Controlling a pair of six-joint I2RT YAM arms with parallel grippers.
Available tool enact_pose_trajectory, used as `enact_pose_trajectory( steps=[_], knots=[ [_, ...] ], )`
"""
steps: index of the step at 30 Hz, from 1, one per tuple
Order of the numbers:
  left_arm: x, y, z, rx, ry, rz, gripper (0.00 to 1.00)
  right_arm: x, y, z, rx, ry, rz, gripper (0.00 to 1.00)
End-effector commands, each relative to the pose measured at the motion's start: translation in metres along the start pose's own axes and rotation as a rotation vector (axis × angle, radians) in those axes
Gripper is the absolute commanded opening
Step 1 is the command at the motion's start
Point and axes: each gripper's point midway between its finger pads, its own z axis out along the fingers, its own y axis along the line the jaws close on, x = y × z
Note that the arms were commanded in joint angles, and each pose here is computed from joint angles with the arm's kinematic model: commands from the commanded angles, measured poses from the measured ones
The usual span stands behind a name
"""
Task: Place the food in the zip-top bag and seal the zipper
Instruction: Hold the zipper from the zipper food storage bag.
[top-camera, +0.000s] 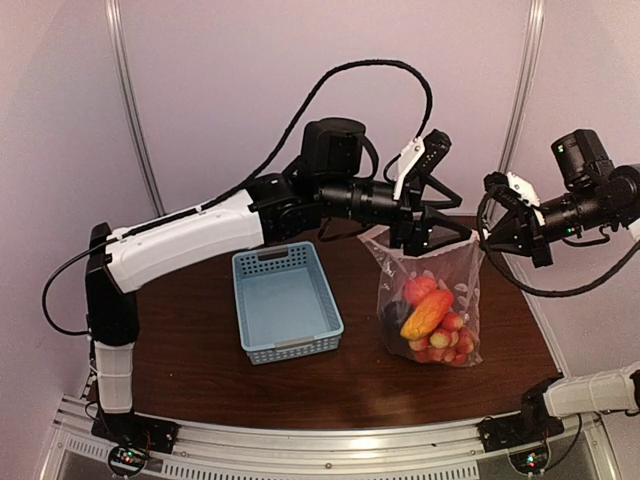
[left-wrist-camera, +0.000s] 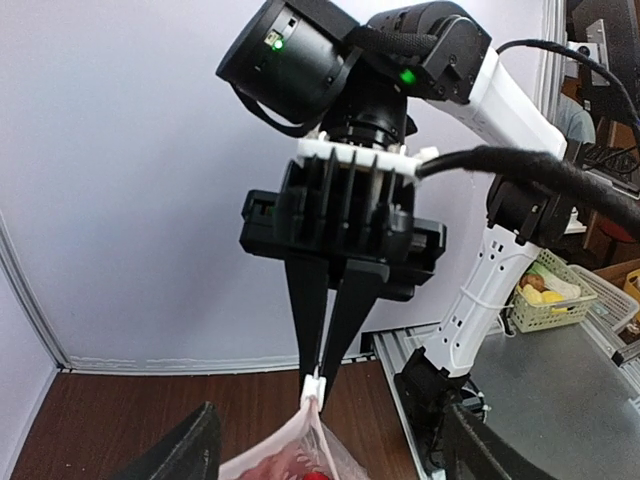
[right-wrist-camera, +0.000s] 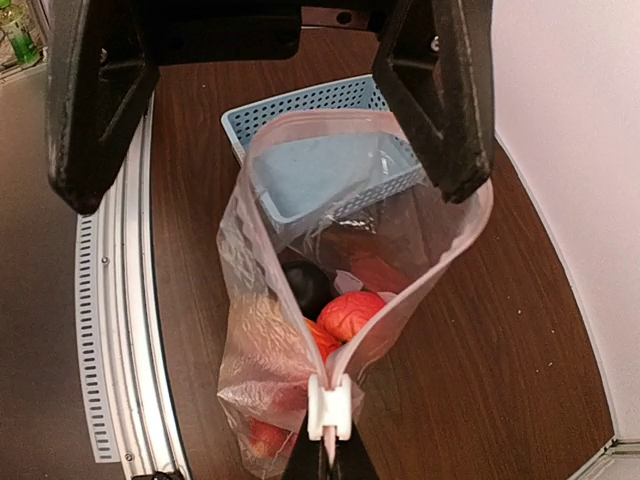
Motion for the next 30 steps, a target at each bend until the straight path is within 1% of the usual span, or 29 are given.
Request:
enact_pose_trajectory(
  steps=[1,5,6,9,13,17,22,24,26,30],
  knots=[
    [-0.010,0.007,-0.007,-0.058,0.018,0.091,0.77,0.012,0.032,0.001,-0.138,0.050,0.085,0.00],
    [0.016,0.005,0.001,-0.016,0.077,0.030,0.77,0.022,0.029,0.011,-0.120,0.070,0.112,0.00],
    [0.020,0.003,0.003,0.003,0.083,-0.013,0.76,0.023,0.028,0.013,-0.116,0.074,0.119,0.00],
    [0.024,0.002,0.008,0.027,0.088,-0.098,0.73,0.025,0.028,0.016,-0.120,0.081,0.131,0.00],
    [0.025,0.005,0.014,0.027,0.085,-0.179,0.67,0.024,0.027,0.021,-0.123,0.080,0.147,0.00],
    [0.033,0.011,0.019,0.007,0.092,-0.207,0.63,0.021,0.029,0.024,-0.132,0.076,0.151,0.00],
    [0.036,0.007,0.025,0.055,0.077,-0.244,0.53,0.016,0.026,0.025,-0.116,0.066,0.161,0.00],
    [0.038,0.007,0.026,0.059,0.078,-0.247,0.51,0.014,0.024,0.025,-0.110,0.064,0.172,0.00],
    [0.040,0.007,0.027,0.063,0.081,-0.249,0.46,0.013,0.024,0.026,-0.114,0.062,0.180,0.00],
    [0.045,0.006,0.030,0.081,0.087,-0.256,0.42,0.010,0.023,0.028,-0.122,0.057,0.188,0.00]
  ],
)
